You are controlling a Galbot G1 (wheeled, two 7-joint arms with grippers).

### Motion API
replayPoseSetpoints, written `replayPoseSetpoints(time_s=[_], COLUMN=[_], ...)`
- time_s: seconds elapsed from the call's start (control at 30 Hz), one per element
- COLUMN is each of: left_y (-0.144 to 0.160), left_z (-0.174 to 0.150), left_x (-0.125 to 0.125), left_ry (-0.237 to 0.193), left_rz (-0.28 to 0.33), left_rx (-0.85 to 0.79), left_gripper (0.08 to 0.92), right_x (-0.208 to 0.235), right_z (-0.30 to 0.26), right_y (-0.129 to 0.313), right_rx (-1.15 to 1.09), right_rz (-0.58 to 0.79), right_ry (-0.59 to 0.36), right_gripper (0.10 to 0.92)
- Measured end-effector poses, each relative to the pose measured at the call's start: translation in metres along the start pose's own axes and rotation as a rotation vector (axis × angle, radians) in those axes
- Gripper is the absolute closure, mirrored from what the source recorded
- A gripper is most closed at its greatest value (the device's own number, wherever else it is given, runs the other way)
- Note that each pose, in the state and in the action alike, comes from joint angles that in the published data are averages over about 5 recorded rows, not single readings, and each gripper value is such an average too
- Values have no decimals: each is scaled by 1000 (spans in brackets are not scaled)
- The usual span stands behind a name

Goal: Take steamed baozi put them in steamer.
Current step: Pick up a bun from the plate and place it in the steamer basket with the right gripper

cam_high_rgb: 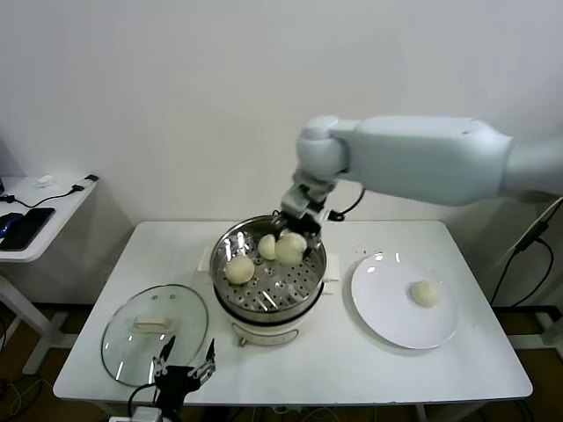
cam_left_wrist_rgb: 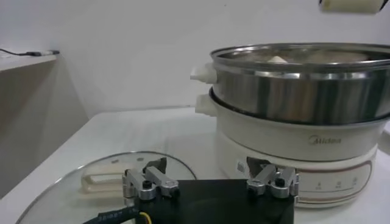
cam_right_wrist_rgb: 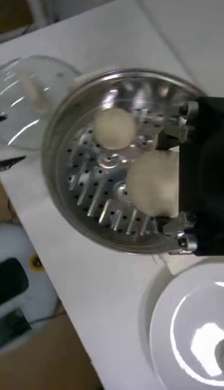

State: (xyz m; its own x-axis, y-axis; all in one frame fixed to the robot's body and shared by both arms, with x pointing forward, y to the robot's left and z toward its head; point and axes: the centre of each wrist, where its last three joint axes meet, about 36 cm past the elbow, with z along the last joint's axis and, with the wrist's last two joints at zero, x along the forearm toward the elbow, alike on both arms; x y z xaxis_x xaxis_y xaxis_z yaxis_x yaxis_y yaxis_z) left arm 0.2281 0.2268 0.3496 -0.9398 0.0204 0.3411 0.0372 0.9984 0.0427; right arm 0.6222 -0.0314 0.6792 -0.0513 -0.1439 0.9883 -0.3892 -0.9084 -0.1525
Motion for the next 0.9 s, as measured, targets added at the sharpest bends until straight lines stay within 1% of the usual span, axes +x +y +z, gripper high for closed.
replayPoseSetpoints(time_s=[0.33,0.63,0.7,0.8,0.9], left_y=[-1,-1,-1,-1,-1], left_z=[2,3,3,3,3], left_x=[-1,0,0,0,1], left_ry=[3,4,3,2,2], left_rz=[-1,1,0,0,1], left_rx=[1,2,3,4,4], left_gripper=[177,177,177,177,177], right_x=[-62,-95,-98,-99,-98], right_z=[-30,-41,-41,-39,-37], right_y=[-24,-32,-33,-34,-35], right_rx=[164,220,225,227,233], right_rz=[-46,-52,-46,-36,-33], right_ry=[-41,-61,-62,-64,-66], right_gripper=[318,317,302,246,207])
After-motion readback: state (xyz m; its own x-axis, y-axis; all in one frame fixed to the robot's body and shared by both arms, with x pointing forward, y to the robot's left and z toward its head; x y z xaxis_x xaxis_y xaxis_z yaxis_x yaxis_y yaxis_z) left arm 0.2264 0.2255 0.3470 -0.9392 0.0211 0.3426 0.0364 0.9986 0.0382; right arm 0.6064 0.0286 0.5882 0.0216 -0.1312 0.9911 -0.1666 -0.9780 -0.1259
